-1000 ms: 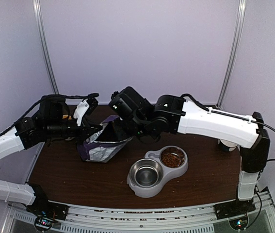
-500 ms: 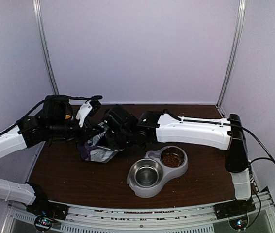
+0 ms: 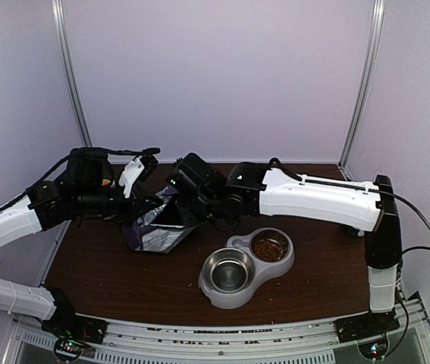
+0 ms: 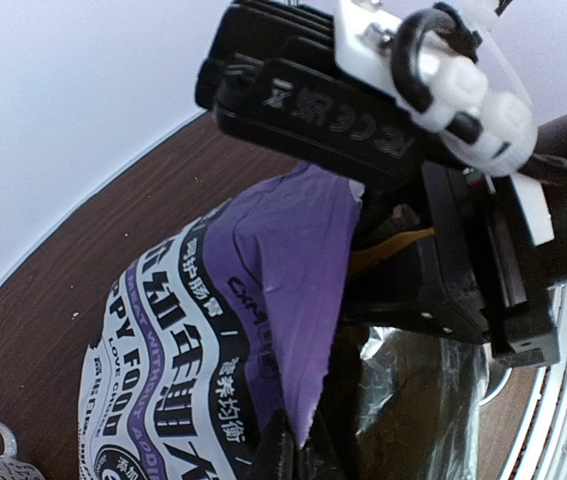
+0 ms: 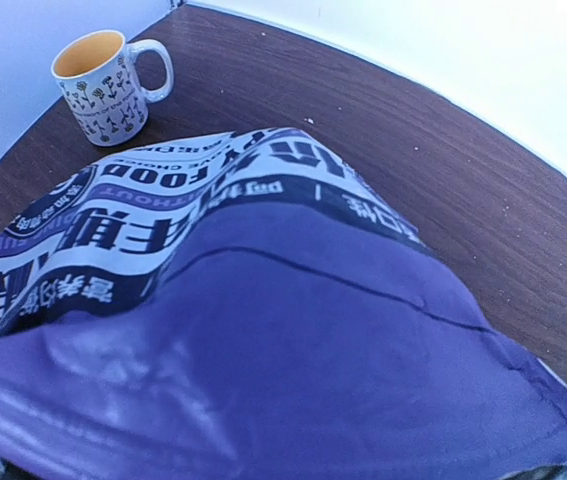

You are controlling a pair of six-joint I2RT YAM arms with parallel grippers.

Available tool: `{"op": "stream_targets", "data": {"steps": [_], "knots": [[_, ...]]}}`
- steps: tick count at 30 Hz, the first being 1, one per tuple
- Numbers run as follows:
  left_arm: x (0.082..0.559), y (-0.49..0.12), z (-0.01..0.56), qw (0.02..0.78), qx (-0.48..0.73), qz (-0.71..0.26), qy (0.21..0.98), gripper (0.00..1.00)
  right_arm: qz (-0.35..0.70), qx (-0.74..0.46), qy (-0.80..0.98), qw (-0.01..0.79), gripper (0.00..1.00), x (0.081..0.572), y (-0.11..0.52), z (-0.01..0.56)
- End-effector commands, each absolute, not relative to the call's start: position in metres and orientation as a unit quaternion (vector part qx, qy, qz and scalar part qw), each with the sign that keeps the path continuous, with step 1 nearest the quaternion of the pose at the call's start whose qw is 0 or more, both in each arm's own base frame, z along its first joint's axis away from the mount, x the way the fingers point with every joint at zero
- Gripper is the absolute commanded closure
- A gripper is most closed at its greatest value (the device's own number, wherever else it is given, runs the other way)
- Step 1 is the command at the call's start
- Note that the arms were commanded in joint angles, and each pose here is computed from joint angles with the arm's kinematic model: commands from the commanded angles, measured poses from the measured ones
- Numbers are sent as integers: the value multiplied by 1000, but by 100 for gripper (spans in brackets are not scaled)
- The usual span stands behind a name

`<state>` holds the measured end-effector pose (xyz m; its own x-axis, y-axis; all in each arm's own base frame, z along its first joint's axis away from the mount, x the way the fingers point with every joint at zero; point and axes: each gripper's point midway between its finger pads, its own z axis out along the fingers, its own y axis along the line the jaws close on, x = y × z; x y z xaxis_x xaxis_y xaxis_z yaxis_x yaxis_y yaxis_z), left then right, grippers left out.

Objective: Serve the pet food
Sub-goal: Collect the pet food from the pet food bag.

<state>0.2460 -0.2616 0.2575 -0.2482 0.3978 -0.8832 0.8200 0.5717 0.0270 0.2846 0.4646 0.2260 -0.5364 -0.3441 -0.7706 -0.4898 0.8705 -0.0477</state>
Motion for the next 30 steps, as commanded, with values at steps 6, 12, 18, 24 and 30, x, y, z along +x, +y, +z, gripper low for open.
{"op": "stream_targets", "data": {"steps": [6,12,18,24,30], "knots": [[259,-270,266,476,403,-227,748,100,95,-258,896,350,100,289,480,170],[260,-274,266,472,403,-232,749,100,208,-287,888,294,100,262,519,165],[260,-276,266,471,404,-237,748,100,264,-299,873,279,100,250,530,182],[261,-277,263,468,403,-237,750,100,343,-301,858,238,100,235,543,194],[261,-277,264,468,401,-240,750,100,383,-302,843,226,100,228,548,212]]}}
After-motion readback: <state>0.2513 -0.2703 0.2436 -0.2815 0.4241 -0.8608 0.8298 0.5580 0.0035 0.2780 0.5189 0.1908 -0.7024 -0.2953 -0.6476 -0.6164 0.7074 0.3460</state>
